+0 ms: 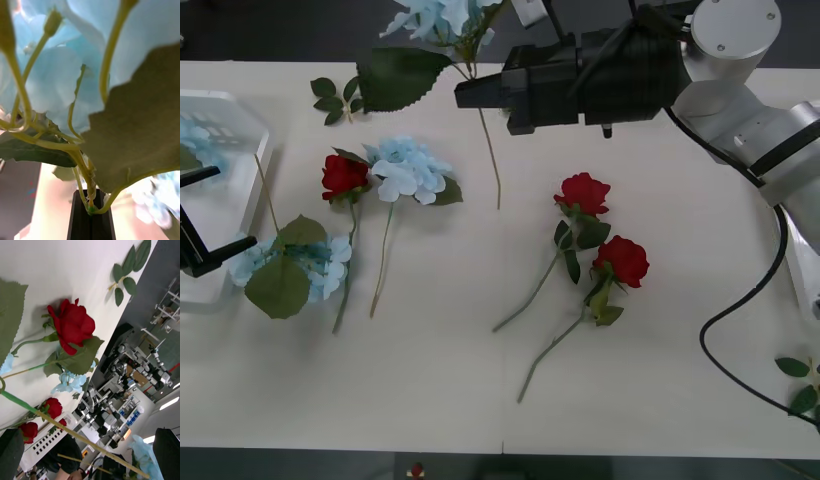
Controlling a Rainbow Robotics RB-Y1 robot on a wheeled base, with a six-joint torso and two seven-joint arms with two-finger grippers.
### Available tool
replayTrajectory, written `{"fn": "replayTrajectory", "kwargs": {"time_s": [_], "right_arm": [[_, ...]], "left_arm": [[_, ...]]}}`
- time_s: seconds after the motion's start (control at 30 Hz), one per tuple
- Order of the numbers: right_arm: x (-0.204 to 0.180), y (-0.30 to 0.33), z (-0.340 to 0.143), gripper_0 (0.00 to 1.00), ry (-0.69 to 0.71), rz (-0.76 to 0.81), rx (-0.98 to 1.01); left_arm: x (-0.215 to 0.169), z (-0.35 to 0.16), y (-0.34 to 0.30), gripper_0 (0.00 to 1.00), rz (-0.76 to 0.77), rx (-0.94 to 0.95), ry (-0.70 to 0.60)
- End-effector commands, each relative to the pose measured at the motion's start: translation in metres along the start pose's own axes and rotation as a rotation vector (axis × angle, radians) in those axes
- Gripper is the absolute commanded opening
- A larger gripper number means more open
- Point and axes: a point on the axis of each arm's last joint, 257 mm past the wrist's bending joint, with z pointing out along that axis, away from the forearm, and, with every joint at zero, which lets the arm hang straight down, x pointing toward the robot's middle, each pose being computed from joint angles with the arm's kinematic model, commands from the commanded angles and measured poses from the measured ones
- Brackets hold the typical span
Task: Put the red flowers into the right box and the blue flowers into the left box
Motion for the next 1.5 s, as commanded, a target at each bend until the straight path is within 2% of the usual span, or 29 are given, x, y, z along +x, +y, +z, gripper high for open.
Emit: {"fn": "replayTrajectory", "kwargs": {"time_s": [0.03,0.37,0.57,0.77,1.03,1.1,1.2,1.5], "right_arm": [[-0.030,0.013,0.007,0.00,-0.027,-0.117,-0.017],[-0.025,0.016,0.005,0.00,-0.006,-0.137,-0.032],[-0.024,0.022,0.002,0.00,0.000,-0.150,-0.052],[-0.024,0.028,-0.001,0.00,0.011,-0.176,-0.062],[-0.023,0.035,0.005,0.00,0.003,-0.170,-0.085],[-0.026,0.039,0.009,0.00,-0.009,-0.169,-0.095],[-0.029,0.042,0.015,0.00,-0.026,-0.172,-0.099],[-0.037,0.045,0.026,0.00,-0.063,-0.175,-0.099]], "left_arm": [[-0.019,-0.007,0.009,1.00,-0.007,-0.018,-0.042],[-0.016,0.004,0.035,1.00,-0.016,-0.066,-0.033],[0.008,0.002,-0.002,1.00,0.193,-0.026,0.029],[0.033,-0.024,-0.037,1.00,0.469,-0.010,0.115],[0.063,-0.041,-0.034,1.00,1.107,0.016,0.254],[0.074,-0.035,-0.030,1.00,1.307,0.044,0.294],[0.103,-0.018,-0.025,1.00,1.526,0.120,0.364],[0.184,0.052,-0.017,1.00,1.805,0.390,0.426]]}}
